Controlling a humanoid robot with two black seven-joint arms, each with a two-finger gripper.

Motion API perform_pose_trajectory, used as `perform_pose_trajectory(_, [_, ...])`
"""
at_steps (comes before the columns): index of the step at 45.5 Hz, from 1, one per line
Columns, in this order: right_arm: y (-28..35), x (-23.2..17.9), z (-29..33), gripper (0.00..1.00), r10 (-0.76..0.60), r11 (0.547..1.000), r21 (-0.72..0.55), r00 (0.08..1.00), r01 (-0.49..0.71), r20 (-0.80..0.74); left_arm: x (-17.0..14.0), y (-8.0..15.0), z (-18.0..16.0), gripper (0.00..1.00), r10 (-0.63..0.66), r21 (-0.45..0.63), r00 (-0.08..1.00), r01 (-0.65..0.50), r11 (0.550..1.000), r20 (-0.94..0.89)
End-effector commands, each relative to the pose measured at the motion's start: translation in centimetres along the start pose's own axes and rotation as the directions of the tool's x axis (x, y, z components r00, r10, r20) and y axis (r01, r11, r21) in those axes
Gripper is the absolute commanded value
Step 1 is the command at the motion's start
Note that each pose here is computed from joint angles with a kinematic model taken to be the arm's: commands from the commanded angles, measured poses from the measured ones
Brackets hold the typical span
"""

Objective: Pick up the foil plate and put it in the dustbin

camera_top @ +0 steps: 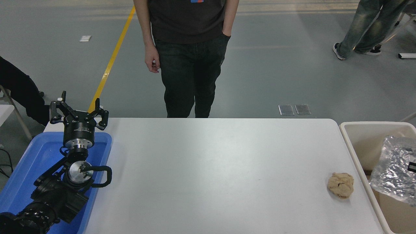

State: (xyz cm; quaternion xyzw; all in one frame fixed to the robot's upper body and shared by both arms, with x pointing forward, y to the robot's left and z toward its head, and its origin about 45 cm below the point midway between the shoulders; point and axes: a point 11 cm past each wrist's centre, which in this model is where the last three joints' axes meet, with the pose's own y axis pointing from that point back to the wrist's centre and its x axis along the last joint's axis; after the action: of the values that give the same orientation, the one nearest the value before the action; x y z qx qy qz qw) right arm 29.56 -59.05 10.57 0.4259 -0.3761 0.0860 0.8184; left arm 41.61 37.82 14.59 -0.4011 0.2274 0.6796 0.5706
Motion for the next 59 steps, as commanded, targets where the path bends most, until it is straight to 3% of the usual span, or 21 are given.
perform_pose_trajectory(1, [0.2, -0.4, -1.5, 1.00, -0.017, 0.999, 0.034, 0.999, 0.016, 0.031, 0.0, 0.0, 0.0, 0.99, 0.001, 0.001, 1.000, -0.001, 1.000, 0.001])
perform_pose_trajectory(9, [2.8, 3.1, -2.1, 1.00, -0.058, 0.991, 0.123, 0.996, 0.051, 0.061, -0.1, 0.0, 0.0, 0.99, -0.004, 0.003, 1.000, 0.004, 1.000, 0.000])
perform_pose_trajectory(20, [10.6, 6.6, -6.8, 1.00, -0.142, 0.936, 0.313, 0.986, 0.163, -0.090, -0.1, 0.0, 0.0, 0.99, -0.004, 0.003, 1.000, 0.004, 1.000, 0.000])
perform_pose_trajectory(27, [17.1, 9.1, -11.5, 1.00, -0.289, 0.833, 0.434, 0.939, 0.343, -0.187, 0.0, 0.0, 0.0, 0.99, -0.002, 0.004, 1.000, 0.002, 1.000, 0.000])
perform_pose_trajectory(34, [25.0, 13.0, -15.4, 1.00, -0.426, 0.677, 0.534, 0.861, 0.506, -0.277, 0.0, 0.0, 0.0, 0.99, -0.002, 0.002, 1.000, 0.002, 1.000, 0.000])
perform_pose_trajectory(39, [29.9, 13.7, -18.0, 1.00, -0.429, 0.606, 0.555, 0.822, 0.569, -0.374, 0.0, 0.0, 0.0, 0.99, -0.002, 0.002, 1.000, 0.002, 1.000, 0.000])
perform_pose_trajectory(51, [37.2, 13.3, -23.5, 1.00, -0.367, 0.581, 0.509, 0.763, 0.635, -0.533, 0.1, 0.0, 0.0, 0.99, 0.001, 0.001, 1.000, -0.001, 1.000, 0.001])
perform_pose_trajectory(59, [37.4, 12.1, -24.3, 1.00, -0.351, 0.634, 0.424, 0.729, 0.647, -0.588, 0.0, 0.0, 0.0, 0.99, 0.001, 0.001, 1.000, -0.001, 1.000, -0.001])
